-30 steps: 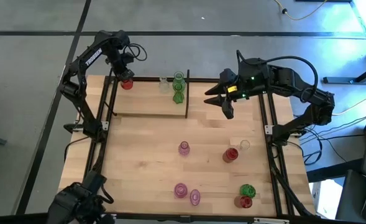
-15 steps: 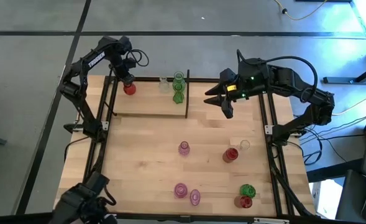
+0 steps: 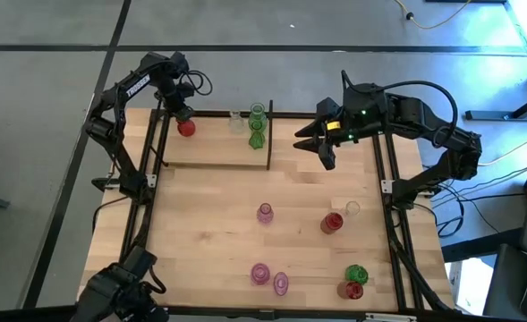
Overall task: Sort vases onto shelf
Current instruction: Put the bottom left red vase on the shelf
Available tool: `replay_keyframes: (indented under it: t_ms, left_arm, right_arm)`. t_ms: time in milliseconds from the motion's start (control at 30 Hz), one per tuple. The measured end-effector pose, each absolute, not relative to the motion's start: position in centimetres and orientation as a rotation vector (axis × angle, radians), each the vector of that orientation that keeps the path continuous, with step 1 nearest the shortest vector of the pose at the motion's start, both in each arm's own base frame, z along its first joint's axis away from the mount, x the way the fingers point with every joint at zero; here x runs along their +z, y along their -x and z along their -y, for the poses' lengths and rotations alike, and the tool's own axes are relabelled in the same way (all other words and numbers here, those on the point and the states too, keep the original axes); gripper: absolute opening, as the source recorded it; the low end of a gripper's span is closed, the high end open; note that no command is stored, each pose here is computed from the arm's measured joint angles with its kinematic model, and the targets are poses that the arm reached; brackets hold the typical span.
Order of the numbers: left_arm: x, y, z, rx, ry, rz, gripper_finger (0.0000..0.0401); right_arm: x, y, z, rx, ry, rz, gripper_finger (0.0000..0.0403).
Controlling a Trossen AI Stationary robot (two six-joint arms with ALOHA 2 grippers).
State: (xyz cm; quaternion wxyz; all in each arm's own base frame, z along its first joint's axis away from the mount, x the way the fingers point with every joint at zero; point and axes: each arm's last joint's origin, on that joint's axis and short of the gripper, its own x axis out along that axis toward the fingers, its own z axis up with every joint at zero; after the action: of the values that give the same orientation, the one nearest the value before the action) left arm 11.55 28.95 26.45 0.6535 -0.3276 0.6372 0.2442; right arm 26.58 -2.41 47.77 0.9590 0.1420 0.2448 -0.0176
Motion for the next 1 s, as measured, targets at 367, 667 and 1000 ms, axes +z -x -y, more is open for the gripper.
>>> replay_keyframes:
  t_ms: [367,667,1000]
  left_arm:
    - [26.4,-11.5,-28.9,0.578,0.753,-1.465,0.0063]
    - [26.4,-11.4,-28.9,0.594,0.749,-1.482,0.0064]
    - [28.0,-11.5,-29.2,0.62,0.721,-1.466,0.0065]
  right_arm:
    - [47.8,-26.7,0.9,-0.013,-0.256,-0.501,0.0156]
    - [47.7,-26.7,0.9,-0.012,-0.258,-0.504,0.0156]
    - [47.7,-26.7,0.9,-0.012,-0.259,-0.504,0.0156]
